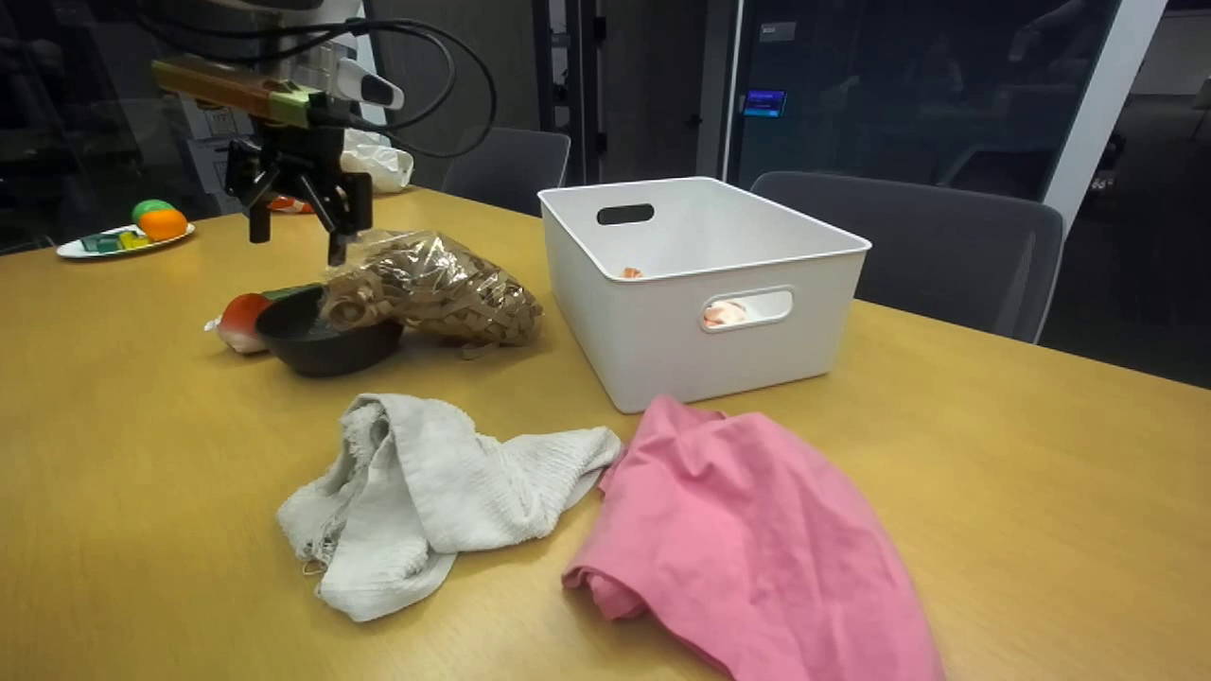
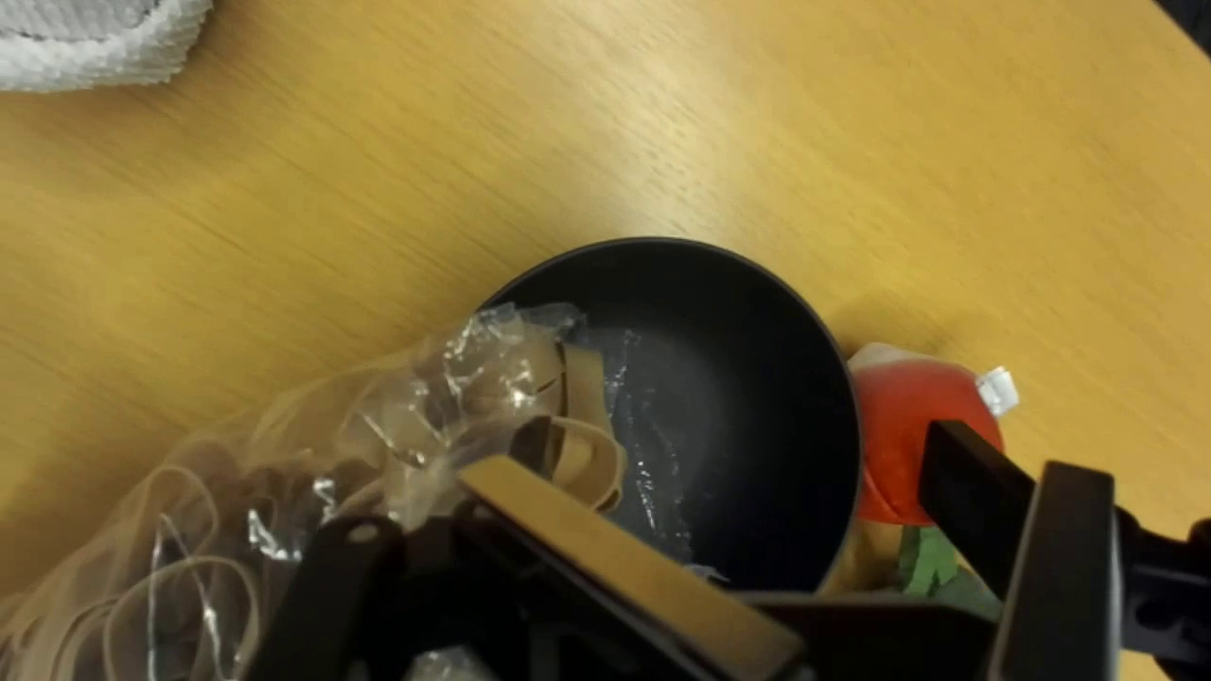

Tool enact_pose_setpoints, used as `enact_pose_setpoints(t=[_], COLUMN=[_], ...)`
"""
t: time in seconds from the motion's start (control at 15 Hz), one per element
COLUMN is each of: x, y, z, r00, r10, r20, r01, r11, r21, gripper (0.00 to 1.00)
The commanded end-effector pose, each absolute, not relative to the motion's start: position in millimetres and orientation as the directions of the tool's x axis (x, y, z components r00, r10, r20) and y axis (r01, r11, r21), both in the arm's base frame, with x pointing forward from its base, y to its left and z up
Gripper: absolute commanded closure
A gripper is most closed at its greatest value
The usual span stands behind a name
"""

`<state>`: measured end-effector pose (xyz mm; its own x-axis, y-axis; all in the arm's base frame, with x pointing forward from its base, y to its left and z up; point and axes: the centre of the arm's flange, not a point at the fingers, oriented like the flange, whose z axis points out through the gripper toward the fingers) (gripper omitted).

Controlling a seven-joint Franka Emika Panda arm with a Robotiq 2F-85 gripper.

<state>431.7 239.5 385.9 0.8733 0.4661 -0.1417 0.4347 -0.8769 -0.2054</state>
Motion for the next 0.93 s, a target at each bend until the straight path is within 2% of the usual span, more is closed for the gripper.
enact_pose_setpoints(t=[0.0, 0.47, 0.73, 0.8, 0.87], x=[432.7, 430.9, 429.8, 429.4, 429.4], y=[233.1, 229.7, 230.0, 229.5, 229.2], z=[362.4, 353.6, 348.9, 348.9, 349.4], r00=[0.902, 0.888, 0.878, 0.877, 0.878], r10=[0.425, 0.458, 0.475, 0.476, 0.475], r20=[-0.078, 0.047, 0.062, 0.063, 0.063], r01=[0.414, 0.454, 0.467, 0.467, 0.465], r11=[-0.902, -0.888, -0.877, -0.876, -0.877], r21=[-0.124, 0.067, 0.109, 0.119, 0.123], gripper=[0.00, 0.00, 0.00, 0.25, 0.27])
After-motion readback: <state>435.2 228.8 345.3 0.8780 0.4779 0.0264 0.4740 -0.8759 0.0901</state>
